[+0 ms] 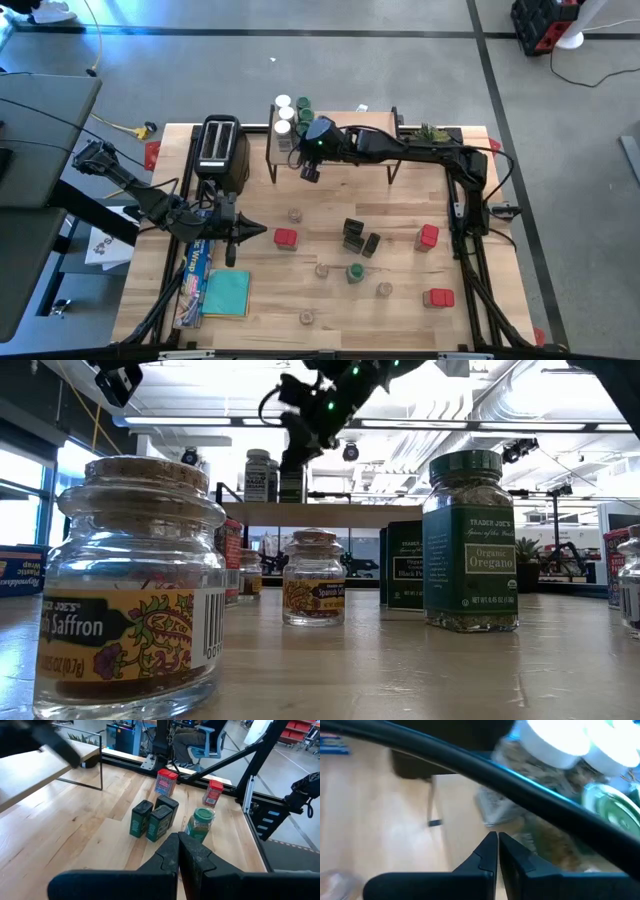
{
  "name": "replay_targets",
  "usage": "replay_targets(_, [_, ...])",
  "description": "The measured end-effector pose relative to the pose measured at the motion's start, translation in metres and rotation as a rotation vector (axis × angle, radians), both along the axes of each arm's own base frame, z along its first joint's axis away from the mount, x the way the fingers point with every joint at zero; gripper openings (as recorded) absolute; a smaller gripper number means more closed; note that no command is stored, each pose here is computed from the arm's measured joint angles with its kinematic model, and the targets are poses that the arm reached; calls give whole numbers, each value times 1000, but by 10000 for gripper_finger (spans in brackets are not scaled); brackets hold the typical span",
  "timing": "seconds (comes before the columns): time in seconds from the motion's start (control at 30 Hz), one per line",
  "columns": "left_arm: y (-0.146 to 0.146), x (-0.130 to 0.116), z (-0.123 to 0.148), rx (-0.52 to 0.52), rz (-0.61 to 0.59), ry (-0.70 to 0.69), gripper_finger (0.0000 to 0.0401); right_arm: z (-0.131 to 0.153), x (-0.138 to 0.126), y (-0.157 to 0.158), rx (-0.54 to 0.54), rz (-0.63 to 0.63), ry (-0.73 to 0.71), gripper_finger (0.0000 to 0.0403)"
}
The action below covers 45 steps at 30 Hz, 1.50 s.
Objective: Shelf spices
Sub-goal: Put the left green seasoning bottle on the shelf aligned with the other green seasoning bottle
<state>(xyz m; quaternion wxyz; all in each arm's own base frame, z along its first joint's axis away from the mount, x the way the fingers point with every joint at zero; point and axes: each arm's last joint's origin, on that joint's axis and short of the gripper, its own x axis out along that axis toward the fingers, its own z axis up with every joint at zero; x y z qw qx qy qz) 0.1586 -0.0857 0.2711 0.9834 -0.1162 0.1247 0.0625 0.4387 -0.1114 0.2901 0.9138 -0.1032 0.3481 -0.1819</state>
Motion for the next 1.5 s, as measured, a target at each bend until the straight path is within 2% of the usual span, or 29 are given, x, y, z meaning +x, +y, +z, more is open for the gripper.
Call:
replay_targets(0.1, [0, 0, 0, 0, -1, 0, 1, 12, -5, 13, -36, 54, 8, 9])
replay_targets(0.27, [0, 0, 0, 0, -1, 0, 1, 52, -26, 28, -83, 101, -45, 9])
replay_targets(0.43, [0, 0, 0, 0, -1, 0, 1, 90, -61, 25, -89, 40, -90, 9])
replay_targets(0.57, [0, 0, 0, 1, 0, 0, 1, 101, -83, 11, -61, -45, -71, 9])
replay_targets(0.67, [0, 0, 0, 10, 1, 0, 1, 94, -87, -11, -21, -131, -53, 9])
replay_targets(0.83, [0, 0, 0, 9, 2, 0, 1, 66, -75, -64, 4, -258, -67, 9])
replay_targets(0.97, [0, 0, 0, 2, 3, -1, 1, 40, -68, -111, 71, -284, -141, 9])
replay_targets(1.1, [0, 0, 0, 2, 4, 0, 1, 19, -69, -141, 155, -323, -178, 9])
replay_targets(1.3, [0, 0, 0, 2, 4, 0, 1, 0, -59, -148, 278, -231, -210, 9])
replay_targets(1.5, [0, 0, 0, 3, 3, 0, 1, -1, -49, -134, 271, -156, -196, 9])
